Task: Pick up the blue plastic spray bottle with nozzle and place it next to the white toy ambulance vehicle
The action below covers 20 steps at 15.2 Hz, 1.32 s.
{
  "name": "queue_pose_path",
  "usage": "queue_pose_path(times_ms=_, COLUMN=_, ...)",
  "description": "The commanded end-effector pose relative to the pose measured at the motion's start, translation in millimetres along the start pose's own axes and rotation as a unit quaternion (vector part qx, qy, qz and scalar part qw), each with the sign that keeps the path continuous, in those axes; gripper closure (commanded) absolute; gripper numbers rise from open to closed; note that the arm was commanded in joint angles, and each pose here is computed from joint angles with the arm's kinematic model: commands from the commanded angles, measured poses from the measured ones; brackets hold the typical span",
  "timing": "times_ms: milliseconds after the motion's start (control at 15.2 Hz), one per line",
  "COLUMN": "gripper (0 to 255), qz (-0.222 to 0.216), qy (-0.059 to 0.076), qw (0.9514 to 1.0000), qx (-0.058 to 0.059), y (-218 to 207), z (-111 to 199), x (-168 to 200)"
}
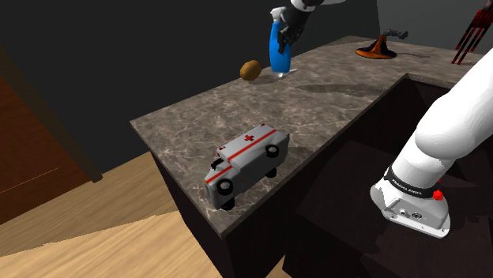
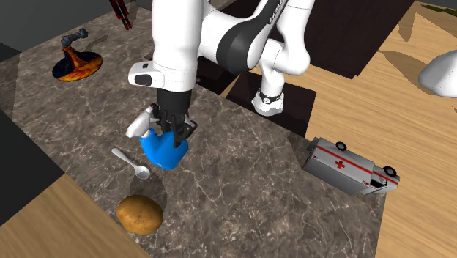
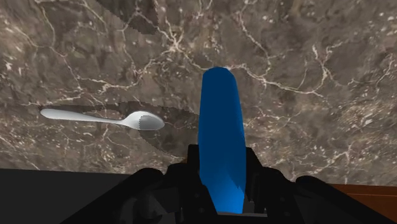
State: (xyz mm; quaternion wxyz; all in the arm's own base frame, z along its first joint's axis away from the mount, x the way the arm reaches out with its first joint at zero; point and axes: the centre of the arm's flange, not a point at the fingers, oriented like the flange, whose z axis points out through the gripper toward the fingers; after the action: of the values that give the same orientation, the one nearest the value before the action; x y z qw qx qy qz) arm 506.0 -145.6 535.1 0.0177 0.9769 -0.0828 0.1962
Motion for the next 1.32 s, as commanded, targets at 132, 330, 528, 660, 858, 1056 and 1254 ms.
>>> queue_pose_path(times_ms=132, gripper=255, qz=0.000, qy=0.000, qw=1.0000, qx=0.000, y=-0.6, z=-19.8, x=8.6)
queue_pose_path(times_ms=330, gripper=255, qz=0.000, qy=0.000, qw=1.0000, qx=0.000, y=-0.6, z=-34.4, x=14.7)
queue_pose_path(times_ms=528, gripper=255, qz=0.000, qy=0.000, qw=1.0000, qx=0.000, y=-0.6, z=-49.0, x=20.8)
queue_pose_path(times_ms=660, gripper=255, qz=0.000, qy=0.000, qw=1.0000, qx=0.000, y=-0.5, z=-58.8, x=24.9)
queue_pose_path(times_ms=858, gripper=255, qz=0.000, qy=0.000, qw=1.0000, qx=0.000, y=-0.5, z=-73.4, x=31.0)
queue_pose_path(times_ms=1056, gripper=255, qz=0.000, qy=0.000, qw=1.0000, qx=0.000, y=-0.5, z=-88.0, x=37.1)
queue_pose_path(times_ms=1254, gripper=255, qz=0.000, qy=0.000, qw=1.0000, qx=0.000, y=-0.4, z=-102.6, x=43.2)
